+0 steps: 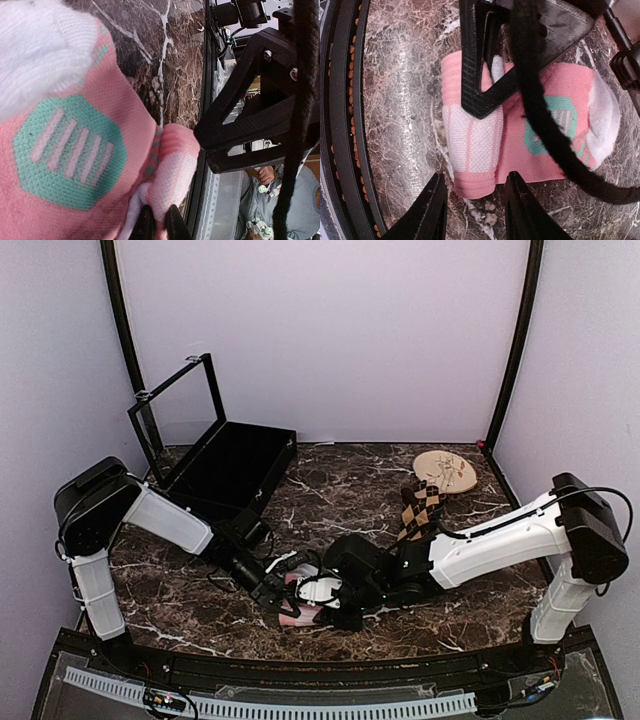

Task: Roll the socks
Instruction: Roll the sock at the center of the board.

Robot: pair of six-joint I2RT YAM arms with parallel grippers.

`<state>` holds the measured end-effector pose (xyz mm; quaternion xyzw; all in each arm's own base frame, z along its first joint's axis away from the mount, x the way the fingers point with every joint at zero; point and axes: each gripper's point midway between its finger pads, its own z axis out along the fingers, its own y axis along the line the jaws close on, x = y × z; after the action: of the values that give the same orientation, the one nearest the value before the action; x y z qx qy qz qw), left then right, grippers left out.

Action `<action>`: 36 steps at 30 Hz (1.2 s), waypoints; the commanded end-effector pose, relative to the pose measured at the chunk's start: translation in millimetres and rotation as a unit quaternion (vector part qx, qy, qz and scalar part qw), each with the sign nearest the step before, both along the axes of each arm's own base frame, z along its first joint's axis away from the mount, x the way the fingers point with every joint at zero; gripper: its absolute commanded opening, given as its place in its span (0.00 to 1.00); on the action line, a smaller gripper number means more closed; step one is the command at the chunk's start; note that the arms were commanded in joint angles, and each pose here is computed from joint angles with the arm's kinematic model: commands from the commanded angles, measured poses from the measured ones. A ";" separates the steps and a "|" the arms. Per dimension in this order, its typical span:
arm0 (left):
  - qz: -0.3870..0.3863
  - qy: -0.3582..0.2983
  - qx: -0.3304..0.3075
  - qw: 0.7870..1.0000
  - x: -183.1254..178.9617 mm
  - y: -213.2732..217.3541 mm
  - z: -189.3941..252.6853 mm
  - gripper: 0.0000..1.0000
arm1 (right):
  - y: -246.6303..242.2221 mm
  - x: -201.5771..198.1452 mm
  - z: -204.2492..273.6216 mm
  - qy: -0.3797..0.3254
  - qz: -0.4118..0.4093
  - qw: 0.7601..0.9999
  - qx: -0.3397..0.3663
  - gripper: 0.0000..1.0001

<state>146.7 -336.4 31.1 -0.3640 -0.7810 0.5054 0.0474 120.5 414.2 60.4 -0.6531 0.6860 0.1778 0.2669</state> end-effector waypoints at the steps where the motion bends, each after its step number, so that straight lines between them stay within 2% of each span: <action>1: 0.008 0.035 0.068 0.997 -12.8 19.2 -27.0 0.00 | 8.1 -3.8 -2.2 -0.007 0.015 1.000 -0.006 0.38; 20: 0.006 0.043 0.064 0.997 -13.0 19.5 -28.1 0.00 | 14.0 4.2 -27.9 -0.027 0.026 0.998 -0.043 0.37; 23: 0.006 0.045 0.066 0.997 -13.6 20.2 -28.8 0.00 | 14.4 4.2 -30.0 -0.028 0.029 0.998 -0.045 0.32; 27: 0.007 0.047 0.065 0.997 -12.9 19.4 -28.2 0.00 | 13.9 3.1 -33.1 -0.026 0.034 0.998 -0.052 0.18; 32: 0.020 0.044 0.077 0.996 -6.7 21.3 -31.1 0.00 | 10.5 3.4 -38.0 -0.017 0.032 0.997 -0.064 0.07; 36: 0.050 0.029 0.090 0.994 6.5 26.4 -31.7 0.18 | 9.1 4.4 -39.4 0.009 0.026 0.997 -0.068 0.04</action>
<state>148.8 -333.3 30.0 -0.3463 -0.7823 0.5140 0.0619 123.5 422.0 27.3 -0.6909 0.6712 0.1368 0.2311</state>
